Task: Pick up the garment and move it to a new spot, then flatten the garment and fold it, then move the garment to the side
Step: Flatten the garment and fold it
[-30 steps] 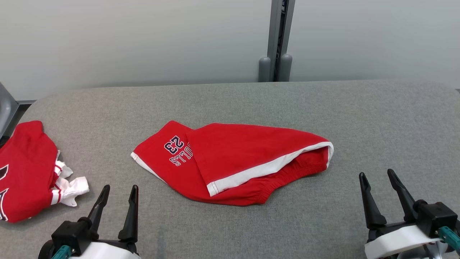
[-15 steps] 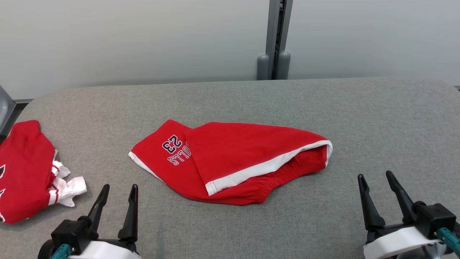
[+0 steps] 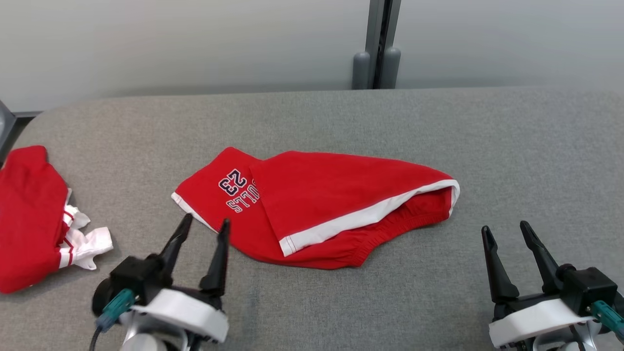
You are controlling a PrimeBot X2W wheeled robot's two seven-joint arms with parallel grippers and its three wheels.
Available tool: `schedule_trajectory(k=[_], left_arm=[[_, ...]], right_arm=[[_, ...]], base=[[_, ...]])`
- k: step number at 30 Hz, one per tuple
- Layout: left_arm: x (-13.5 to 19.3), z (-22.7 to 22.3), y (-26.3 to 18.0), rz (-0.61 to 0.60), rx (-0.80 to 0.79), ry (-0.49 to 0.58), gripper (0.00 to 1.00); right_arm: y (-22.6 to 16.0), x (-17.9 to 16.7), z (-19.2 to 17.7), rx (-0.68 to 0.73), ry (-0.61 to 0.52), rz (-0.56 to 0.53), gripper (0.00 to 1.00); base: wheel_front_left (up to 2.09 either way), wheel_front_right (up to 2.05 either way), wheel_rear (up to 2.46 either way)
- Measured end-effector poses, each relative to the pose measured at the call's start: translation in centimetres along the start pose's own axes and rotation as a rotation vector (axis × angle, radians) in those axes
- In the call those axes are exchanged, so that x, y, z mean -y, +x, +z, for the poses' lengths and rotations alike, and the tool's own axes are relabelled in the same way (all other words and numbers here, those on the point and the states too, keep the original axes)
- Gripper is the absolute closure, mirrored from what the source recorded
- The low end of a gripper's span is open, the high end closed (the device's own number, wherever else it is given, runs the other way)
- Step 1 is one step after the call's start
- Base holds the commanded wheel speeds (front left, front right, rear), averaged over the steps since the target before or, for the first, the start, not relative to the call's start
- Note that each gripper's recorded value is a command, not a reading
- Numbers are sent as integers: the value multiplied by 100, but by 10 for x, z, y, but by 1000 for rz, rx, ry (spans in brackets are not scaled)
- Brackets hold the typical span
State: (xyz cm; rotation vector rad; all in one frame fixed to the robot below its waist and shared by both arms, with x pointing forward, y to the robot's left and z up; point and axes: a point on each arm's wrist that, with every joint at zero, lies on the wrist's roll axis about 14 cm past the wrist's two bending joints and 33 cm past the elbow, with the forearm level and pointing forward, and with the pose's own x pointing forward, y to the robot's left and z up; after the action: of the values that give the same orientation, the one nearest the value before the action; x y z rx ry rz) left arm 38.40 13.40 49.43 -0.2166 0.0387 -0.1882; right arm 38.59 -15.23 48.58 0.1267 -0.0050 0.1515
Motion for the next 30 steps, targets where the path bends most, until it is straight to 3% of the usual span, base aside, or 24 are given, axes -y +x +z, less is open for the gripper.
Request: schedule_trajectory(k=[9, 22, 23, 24, 30], left_arm=[[44, -48, 32, -149, -193, -33, 0], [61, -111, 33, -204, -435, -89, 1], [64, -111, 33, -214, -437, -94, 61], [66, -111, 34, -225, -431, -95, 100], [91, -89, 42, -324, -345, -77, 100]], right_arm=[[10, 7, -16, -40, 3, -16, 0], [6, 27, -33, -83, 12, -83, 0], [7, 28, -33, -82, 13, -84, 0], [8, 28, -32, -79, 14, -83, 0], [10, 26, -31, -74, 16, -81, 0]], base=[[0, 0, 0], [0, 0, 0], [0, 0, 0], [0, 0, 0], [0, 0, 0]])
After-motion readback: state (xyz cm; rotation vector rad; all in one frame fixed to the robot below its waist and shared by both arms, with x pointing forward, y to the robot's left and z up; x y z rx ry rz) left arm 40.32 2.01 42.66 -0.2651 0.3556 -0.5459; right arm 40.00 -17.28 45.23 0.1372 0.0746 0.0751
